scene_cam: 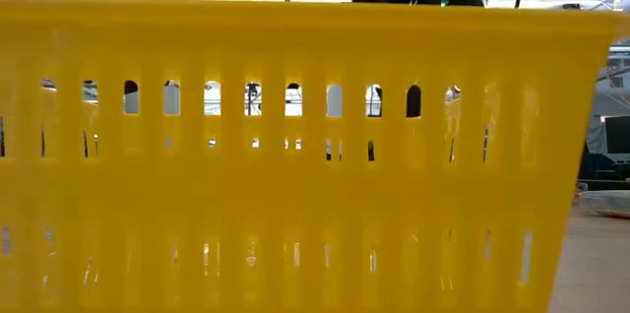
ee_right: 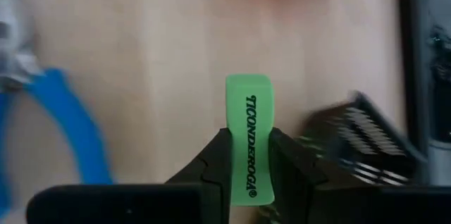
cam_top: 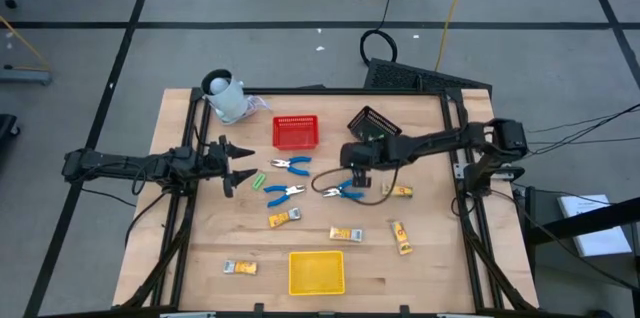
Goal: Pick & Place School Supplies
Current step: Put the green eraser into the black bin
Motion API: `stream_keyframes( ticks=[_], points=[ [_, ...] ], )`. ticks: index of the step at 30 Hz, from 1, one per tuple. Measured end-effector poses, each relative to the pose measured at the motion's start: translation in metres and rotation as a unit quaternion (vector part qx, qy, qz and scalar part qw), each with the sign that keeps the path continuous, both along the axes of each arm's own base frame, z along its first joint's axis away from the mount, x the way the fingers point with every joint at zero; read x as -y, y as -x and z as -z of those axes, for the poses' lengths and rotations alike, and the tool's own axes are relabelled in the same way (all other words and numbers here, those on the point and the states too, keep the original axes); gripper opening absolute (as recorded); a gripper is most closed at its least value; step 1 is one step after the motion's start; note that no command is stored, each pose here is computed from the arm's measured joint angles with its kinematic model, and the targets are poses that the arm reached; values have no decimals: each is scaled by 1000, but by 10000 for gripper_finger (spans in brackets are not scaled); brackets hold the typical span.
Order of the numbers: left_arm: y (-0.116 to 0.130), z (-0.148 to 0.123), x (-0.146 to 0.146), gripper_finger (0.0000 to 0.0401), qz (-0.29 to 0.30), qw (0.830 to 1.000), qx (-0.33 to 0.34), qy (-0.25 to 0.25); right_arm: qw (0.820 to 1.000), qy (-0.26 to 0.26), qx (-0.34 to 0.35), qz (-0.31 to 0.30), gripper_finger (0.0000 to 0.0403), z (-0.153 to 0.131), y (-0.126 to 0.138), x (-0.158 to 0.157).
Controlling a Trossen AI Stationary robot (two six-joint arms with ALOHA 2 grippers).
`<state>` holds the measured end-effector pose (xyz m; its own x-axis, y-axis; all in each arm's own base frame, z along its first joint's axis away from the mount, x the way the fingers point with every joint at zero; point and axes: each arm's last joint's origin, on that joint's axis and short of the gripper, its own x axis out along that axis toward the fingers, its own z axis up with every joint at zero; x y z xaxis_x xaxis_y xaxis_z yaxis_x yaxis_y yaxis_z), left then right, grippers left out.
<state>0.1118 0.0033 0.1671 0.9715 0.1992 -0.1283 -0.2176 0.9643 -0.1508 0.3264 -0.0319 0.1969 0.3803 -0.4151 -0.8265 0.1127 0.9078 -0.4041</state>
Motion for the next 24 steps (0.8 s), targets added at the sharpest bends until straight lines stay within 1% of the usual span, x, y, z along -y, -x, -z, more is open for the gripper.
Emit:
stream_keyframes(
  ticks=[2, 6, 9, 12, 16, 20, 24],
  points=[
    [0, 0, 0, 296, 0, 1000, 0, 0, 1000, 14, 2, 9, 58, -5, 3, 9],
    [0, 0, 0, 296, 0, 1000, 0, 0, 999, 17, 10, 30, 58, -18, 12, 26],
    [0, 0, 0, 296, 0, 1000, 0, 0, 998, 19, 20, 56, 58, -30, 23, 42],
    [0, 0, 0, 296, 0, 1000, 0, 1, 996, 16, 17, 83, 58, -36, 33, 58],
    [0, 0, 0, 296, 0, 1000, 0, 1, 994, -29, 26, 100, 58, -37, 45, 80],
    [0, 0, 0, 296, 0, 1000, 0, 1, 992, -51, 20, 114, 58, -23, 55, 95],
    [0, 0, 0, 296, -1, 1000, 0, 1, 989, -82, 35, 122, 58, -12, 63, 106]
  ],
)
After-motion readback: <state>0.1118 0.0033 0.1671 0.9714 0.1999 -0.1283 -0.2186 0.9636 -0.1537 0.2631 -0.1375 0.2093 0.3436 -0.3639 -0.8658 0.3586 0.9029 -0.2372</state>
